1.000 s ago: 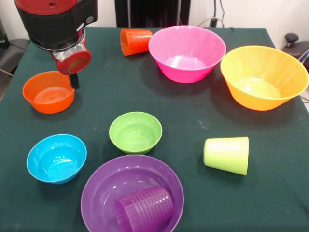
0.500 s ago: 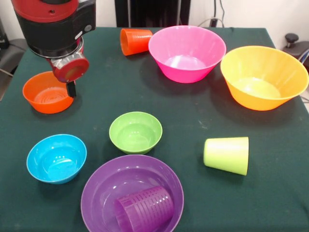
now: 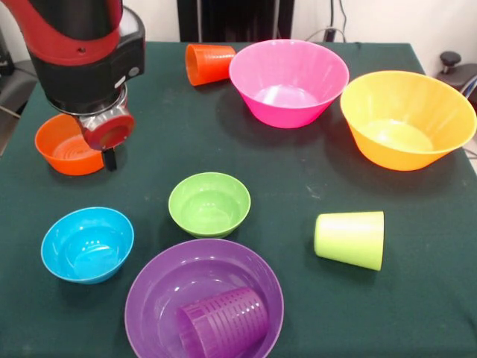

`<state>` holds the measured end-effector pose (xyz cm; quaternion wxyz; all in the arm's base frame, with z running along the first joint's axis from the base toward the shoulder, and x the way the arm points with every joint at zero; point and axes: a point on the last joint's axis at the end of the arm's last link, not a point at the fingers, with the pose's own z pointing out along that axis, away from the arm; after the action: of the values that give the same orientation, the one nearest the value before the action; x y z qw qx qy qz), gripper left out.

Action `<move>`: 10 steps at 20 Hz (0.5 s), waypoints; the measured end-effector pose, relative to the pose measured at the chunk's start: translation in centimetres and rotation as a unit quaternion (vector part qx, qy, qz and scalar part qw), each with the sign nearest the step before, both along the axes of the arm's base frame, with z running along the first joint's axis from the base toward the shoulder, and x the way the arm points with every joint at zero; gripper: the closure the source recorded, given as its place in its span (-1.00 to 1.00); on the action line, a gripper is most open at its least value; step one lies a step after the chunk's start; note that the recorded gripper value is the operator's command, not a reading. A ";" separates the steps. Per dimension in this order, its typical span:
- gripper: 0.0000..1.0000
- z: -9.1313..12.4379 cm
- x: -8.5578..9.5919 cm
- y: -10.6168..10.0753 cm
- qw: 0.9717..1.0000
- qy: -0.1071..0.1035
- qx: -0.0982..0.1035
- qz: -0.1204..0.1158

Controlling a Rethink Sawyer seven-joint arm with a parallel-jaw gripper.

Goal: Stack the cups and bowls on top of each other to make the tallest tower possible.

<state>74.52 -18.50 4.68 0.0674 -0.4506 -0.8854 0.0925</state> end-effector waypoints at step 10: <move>-1.00 -2.8 -0.9 0.0 1.000 0.000 0.005 0.001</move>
<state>73.65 -18.48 1.89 0.0697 -0.4494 -0.8862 0.0882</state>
